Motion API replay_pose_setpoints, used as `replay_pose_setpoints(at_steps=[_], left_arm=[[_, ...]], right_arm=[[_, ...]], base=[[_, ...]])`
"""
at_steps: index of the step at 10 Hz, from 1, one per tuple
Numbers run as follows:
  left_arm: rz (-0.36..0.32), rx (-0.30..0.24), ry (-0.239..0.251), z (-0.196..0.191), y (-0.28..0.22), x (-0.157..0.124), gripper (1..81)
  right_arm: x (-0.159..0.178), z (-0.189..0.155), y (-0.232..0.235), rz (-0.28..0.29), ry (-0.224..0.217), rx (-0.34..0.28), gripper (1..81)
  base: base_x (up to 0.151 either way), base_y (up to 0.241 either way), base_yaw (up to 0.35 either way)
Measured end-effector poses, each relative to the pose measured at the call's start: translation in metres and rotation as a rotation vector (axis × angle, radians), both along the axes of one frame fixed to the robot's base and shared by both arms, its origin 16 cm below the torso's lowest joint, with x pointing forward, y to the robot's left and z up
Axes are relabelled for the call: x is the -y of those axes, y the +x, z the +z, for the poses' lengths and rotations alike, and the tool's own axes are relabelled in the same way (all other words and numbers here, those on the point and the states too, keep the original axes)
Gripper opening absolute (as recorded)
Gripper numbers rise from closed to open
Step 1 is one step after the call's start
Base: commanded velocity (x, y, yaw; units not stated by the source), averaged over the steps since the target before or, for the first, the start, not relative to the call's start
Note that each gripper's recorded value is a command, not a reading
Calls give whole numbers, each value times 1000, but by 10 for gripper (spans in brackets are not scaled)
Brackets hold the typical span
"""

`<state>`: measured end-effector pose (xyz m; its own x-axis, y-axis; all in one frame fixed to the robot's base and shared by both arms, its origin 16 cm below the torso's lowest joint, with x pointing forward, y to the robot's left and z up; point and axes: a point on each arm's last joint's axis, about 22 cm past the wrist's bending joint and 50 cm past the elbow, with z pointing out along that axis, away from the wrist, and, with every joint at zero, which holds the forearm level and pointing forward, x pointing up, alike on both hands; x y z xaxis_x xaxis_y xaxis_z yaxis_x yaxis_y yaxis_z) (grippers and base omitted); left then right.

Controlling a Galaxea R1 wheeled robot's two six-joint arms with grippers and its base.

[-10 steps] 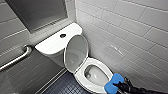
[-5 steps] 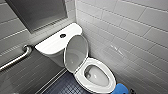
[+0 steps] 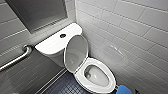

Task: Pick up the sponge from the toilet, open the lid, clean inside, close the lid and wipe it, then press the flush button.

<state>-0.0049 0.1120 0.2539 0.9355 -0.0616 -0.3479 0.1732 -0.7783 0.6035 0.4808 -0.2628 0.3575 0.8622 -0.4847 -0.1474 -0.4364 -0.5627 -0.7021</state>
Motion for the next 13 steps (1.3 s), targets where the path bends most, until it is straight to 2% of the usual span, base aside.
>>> replay_pose_setpoints(at_steps=[3, 5, 7, 11, 13], left_arm=[[1, 0, 1, 0, 0, 0, 811], [0, 1, 0, 0, 0, 1, 811], [1, 0, -1, 0, 0, 1, 811], [1, 0, -1, 0, 0, 1, 811], [2, -1, -3, 0, 0, 3, 811]], right_arm=[[-33, 21, 81, 151, -20, 99, 10], [-51, 6, 114, 245, -82, 94, 10], [-92, -10, 143, 307, -102, 105, 10], [-103, -56, 196, 310, -234, 99, 10], [-120, -68, 218, 297, -265, 107, 10]], base=[[0, 0, 0], [0, 0, 0], [0, 0, 0], [0, 0, 0], [0, 0, 0]])
